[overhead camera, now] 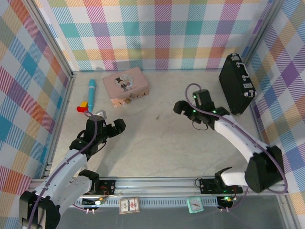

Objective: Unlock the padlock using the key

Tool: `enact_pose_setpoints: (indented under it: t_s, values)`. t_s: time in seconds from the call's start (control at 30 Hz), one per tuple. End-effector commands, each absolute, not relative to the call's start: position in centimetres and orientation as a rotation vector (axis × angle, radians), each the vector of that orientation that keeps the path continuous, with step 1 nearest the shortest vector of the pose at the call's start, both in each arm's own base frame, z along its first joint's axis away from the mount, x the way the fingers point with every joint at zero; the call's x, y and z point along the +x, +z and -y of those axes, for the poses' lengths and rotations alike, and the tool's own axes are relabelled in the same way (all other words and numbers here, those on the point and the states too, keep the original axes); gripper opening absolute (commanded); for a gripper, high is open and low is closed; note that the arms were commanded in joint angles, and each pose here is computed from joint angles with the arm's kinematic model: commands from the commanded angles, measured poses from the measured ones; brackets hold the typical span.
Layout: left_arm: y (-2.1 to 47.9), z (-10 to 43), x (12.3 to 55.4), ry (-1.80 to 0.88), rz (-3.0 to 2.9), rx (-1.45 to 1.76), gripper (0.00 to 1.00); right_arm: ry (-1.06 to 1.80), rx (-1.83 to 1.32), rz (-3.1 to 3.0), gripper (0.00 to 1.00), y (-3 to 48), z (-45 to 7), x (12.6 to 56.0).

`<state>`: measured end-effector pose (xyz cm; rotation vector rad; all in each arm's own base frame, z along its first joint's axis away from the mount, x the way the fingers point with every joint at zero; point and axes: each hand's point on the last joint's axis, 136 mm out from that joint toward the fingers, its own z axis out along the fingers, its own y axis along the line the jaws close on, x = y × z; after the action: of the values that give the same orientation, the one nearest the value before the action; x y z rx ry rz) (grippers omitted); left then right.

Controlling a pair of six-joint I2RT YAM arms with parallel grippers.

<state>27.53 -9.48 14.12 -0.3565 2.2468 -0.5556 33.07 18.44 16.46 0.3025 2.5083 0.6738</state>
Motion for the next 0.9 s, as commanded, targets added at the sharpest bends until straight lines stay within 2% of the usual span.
enact_pose_setpoints:
  t_s: [0.0, 0.13, 0.33, 0.43, 0.63, 0.87]
  values:
    - [13.8, 10.0, 27.8, -0.571, -2.195, -0.283, 1.00, 0.598, 0.269, -2.594, 0.89, 15.3, -20.5, 33.4]
    - [14.6, 9.6, 27.4, -0.546, -2.188, -0.283, 1.00, 0.507, 0.183, -2.706, 0.83, 13.4, -23.8, 33.9]
    - [14.7, 9.7, 27.0, -0.568, -2.183, -0.295, 1.00, 0.422, 0.091, -2.833, 0.67, 9.8, -27.9, 34.6]
    - [14.8, 9.8, 27.1, -0.563, -2.197, -0.298, 1.00, 0.377, 0.033, -2.866, 0.63, 8.7, -29.3, 35.0]
    - [15.3, 9.6, 26.9, -0.559, -2.191, -0.297, 1.00, 0.211, 0.016, -2.913, 0.54, 6.3, -29.5, 35.9]
    - [15.3, 9.9, 26.8, -0.581, -2.193, -0.293, 1.00, 0.156, 0.020, -2.936, 0.43, 4.7, -29.5, 36.2]
